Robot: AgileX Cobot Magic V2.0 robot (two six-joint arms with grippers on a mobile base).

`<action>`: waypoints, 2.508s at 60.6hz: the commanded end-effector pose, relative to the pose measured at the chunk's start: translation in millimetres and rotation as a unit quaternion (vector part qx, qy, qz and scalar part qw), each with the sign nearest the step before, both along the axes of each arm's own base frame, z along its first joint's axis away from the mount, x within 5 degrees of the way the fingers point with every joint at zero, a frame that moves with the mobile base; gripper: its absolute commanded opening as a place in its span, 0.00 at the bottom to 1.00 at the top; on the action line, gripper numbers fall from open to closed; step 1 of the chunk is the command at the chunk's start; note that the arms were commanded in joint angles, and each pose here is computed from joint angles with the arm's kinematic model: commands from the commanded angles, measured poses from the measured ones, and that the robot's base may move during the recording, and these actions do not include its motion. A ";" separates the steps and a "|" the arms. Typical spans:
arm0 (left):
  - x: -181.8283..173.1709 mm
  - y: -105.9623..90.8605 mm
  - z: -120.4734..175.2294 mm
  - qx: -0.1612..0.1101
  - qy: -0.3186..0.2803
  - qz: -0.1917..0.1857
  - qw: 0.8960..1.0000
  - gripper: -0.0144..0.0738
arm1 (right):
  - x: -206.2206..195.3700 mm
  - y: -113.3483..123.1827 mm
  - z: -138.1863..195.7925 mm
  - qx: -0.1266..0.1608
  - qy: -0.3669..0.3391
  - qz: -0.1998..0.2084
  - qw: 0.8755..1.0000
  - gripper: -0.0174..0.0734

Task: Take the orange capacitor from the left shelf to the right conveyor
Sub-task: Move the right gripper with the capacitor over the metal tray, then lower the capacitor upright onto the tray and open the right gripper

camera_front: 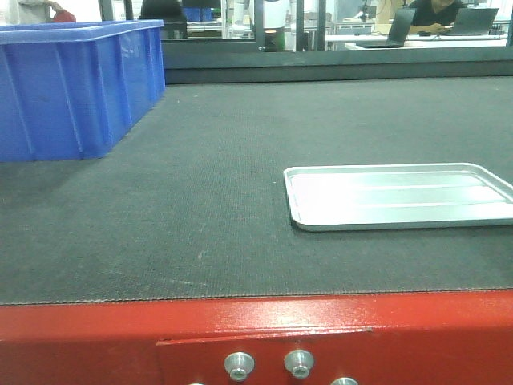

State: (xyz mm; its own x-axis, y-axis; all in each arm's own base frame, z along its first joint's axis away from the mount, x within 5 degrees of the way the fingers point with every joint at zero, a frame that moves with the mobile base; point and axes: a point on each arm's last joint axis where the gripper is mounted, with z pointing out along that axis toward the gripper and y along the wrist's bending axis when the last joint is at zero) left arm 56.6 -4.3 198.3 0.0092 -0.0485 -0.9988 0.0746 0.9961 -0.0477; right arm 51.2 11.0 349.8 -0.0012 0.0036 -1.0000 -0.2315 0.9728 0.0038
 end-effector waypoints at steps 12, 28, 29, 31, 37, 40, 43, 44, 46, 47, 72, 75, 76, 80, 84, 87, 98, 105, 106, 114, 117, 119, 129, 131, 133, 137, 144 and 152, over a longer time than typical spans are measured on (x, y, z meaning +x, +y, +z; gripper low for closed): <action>-1.5 0.6 9.7 -0.005 -0.050 0.003 0.999 0.02 | -1.3 0.0 16.9 0.007 -0.055 0.001 0.998 0.35; -1.5 0.6 9.7 -0.005 -0.050 0.003 0.999 0.02 | -1.3 0.2 16.5 0.010 -0.052 0.002 0.999 0.35; -1.5 0.6 9.7 -0.005 -0.050 0.003 0.999 0.02 | -0.9 0.3 16.5 0.010 -0.052 0.002 0.999 0.35; -1.5 0.6 9.7 -0.005 -0.050 0.003 0.999 0.02 | 0.7 0.7 16.2 0.009 -0.049 0.002 0.999 0.35; -1.5 0.6 9.7 -0.005 -0.050 0.003 0.999 0.02 | 16.9 5.3 13.8 0.005 -0.020 0.004 1.000 0.35; -1.5 0.6 9.7 -0.005 -0.050 0.003 0.999 0.02 | 29.8 9.0 12.7 0.002 0.002 0.005 1.000 0.35; -1.5 0.6 9.7 -0.005 -0.050 0.003 0.999 0.02 | 46.7 13.8 12.1 -0.001 0.024 0.006 1.000 0.35; -1.5 0.6 9.7 -0.005 -0.050 0.003 0.999 0.02 | 53.3 15.9 11.7 -0.002 0.031 0.008 1.000 0.35; -1.5 0.6 9.7 -0.005 -0.050 0.003 0.999 0.02 | 64.6 19.4 10.8 -0.003 0.039 0.010 0.999 0.35; -1.5 0.6 9.7 -0.005 -0.050 0.003 0.999 0.02 | 69.0 20.9 11.7 -0.002 0.036 0.011 0.999 0.35; -1.5 0.6 9.7 -0.005 -0.050 0.003 0.999 0.02 | 182.6 56.6 -53.3 0.003 0.026 0.031 0.999 0.35; -1.5 0.6 9.7 -0.005 -0.050 0.003 0.999 0.02 | 189.5 59.1 -71.0 0.005 0.024 0.034 0.999 0.35; -1.5 0.6 9.7 -0.005 -0.050 0.003 0.999 0.02 | 190.9 59.6 -75.2 0.006 0.021 0.035 0.999 0.35; -1.5 0.6 9.7 -0.005 -0.050 0.003 0.999 0.02 | 195.9 61.6 -92.9 0.012 0.007 0.038 0.999 0.35; -1.5 0.6 9.7 -0.005 -0.050 0.003 0.999 0.02 | 200.4 63.5 -110.9 0.018 -0.005 0.041 0.999 0.35; -1.5 0.6 9.7 -0.005 -0.050 0.003 0.999 0.02 | 204.1 64.7 -122.7 0.021 -0.009 0.043 0.999 0.35; -1.5 0.6 9.7 -0.005 -0.050 0.003 0.999 0.02 | 218.7 68.7 -158.2 0.025 -0.011 0.045 0.999 0.35; -1.5 0.6 9.7 -0.005 -0.050 0.003 0.999 0.02 | 222.4 69.8 -172.3 0.013 -0.005 0.045 0.999 0.35; -1.5 0.6 9.7 -0.005 -0.050 0.003 0.999 0.02 | 223.0 69.6 -173.8 0.012 -0.003 0.044 0.999 0.35; -1.5 0.6 9.7 -0.005 -0.050 0.003 0.999 0.02 | 227.8 61.9 -184.5 0.010 0.011 0.029 0.999 0.35; -1.5 0.6 9.7 -0.005 -0.050 0.003 0.999 0.02 | 229.0 58.2 -186.5 0.009 0.014 0.023 1.000 0.35; -1.5 0.6 9.7 -0.005 -0.050 0.003 0.999 0.02 | 229.8 55.4 -187.4 0.009 0.016 0.018 1.000 0.35; -1.5 0.6 9.7 -0.005 -0.050 0.003 0.999 0.02 | 231.1 50.7 -187.2 -0.001 0.013 0.028 1.000 0.35; -1.5 0.6 9.7 -0.005 -0.050 0.003 0.999 0.02 | 231.2 51.0 -187.3 -0.003 0.014 0.032 0.999 0.35; -1.5 0.6 9.7 -0.005 -0.050 0.003 0.999 0.02 | 231.2 51.3 -187.5 -0.005 0.015 0.035 0.999 0.35; -1.5 0.6 9.7 -0.005 -0.050 0.003 0.999 0.02 | 231.1 51.6 -188.5 -0.007 0.020 0.037 0.999 0.38; -1.5 0.6 9.7 -0.005 -0.050 0.003 0.999 0.02 | 231.1 51.6 -189.3 -0.009 0.024 0.037 0.999 0.57; -1.5 0.6 9.7 -0.005 -0.050 0.003 0.999 0.02 | 230.8 51.7 -188.0 -0.009 0.023 0.038 0.999 0.87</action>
State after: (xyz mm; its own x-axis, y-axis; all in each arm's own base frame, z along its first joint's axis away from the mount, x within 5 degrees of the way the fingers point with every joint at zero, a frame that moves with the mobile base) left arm 56.6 -4.3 198.3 0.0092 -0.0485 -0.9988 0.0746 0.9961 -0.0477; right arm 277.8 63.0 140.0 -0.1770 -0.0355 -0.9836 -0.2963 0.9549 0.0189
